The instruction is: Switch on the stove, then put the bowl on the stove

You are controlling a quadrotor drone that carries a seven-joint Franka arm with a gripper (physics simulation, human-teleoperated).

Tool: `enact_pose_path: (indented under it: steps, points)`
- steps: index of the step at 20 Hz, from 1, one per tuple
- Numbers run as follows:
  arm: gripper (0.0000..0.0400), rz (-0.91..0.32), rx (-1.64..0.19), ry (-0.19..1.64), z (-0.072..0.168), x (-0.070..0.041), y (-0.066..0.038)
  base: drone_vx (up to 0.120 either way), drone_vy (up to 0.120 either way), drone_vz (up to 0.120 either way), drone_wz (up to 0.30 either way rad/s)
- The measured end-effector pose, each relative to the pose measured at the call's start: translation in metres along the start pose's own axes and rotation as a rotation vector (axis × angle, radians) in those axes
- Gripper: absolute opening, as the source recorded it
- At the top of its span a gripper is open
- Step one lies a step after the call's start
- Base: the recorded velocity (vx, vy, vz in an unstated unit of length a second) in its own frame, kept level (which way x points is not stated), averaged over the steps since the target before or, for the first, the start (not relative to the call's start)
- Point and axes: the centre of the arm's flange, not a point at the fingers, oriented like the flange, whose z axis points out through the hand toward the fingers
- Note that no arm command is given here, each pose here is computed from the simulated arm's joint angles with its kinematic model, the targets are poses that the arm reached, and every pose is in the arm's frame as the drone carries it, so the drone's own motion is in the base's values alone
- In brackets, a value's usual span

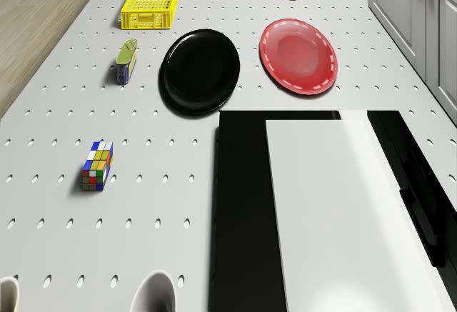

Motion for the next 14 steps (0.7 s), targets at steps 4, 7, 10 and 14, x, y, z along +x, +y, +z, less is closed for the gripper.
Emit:
enact_pose_path:
  steps: [4,7,10,14]
  points:
    - [0.04,0.0,0.002,0.002,-0.0003,-0.0002,0.0002,0.05,-0.12,0.0,0.0]
    - [0.04,0.0,0.003,0.004,-0.0004,-0.0004,0.0003,0.0,-0.12,0.0,0.0]
    - [0.04,0.0,0.004,0.007,-0.0004,-0.0006,0.0004,0.0,-0.12,0.0,0.0]
    - [0.04,0.0,0.005,0.01,-0.0005,-0.001,0.0004,0.0,-0.12,0.0,0.0]
